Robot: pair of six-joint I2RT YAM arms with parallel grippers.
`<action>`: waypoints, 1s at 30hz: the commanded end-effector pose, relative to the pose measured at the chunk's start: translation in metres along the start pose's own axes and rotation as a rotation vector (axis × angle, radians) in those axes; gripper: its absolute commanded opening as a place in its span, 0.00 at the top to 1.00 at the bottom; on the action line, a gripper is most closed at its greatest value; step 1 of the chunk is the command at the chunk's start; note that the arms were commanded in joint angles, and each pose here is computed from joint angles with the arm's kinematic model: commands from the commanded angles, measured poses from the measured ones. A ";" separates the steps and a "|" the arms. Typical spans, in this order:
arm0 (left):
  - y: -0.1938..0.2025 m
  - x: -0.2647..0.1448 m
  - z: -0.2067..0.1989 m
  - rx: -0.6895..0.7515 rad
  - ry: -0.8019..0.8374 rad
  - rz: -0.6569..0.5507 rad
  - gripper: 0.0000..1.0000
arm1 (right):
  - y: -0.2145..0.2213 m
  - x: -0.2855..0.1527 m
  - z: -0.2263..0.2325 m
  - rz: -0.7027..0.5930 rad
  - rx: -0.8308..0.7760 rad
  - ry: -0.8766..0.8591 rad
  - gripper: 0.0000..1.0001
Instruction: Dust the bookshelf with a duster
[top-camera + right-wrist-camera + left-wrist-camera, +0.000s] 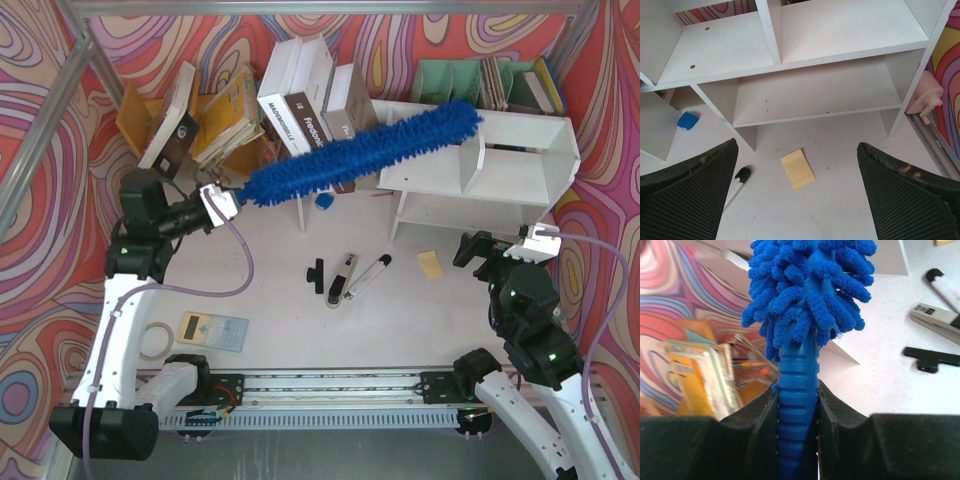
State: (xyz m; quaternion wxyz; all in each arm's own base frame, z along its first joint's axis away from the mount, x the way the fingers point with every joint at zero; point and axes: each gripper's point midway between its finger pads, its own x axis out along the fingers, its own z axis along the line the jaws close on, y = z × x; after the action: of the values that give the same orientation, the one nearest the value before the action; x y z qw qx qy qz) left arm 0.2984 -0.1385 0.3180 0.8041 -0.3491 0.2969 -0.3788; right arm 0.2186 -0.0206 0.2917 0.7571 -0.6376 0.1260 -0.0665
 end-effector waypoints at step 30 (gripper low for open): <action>0.017 0.018 -0.047 -0.016 0.047 0.006 1.00 | -0.007 0.000 -0.002 -0.035 0.009 0.011 0.10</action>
State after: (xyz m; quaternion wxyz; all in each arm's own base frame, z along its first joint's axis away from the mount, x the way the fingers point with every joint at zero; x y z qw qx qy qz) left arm 0.2787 -0.1538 0.2592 0.7896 -0.3460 0.3560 -0.3605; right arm 0.2175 -0.0210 0.2930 0.7586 -0.6361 0.1227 -0.0694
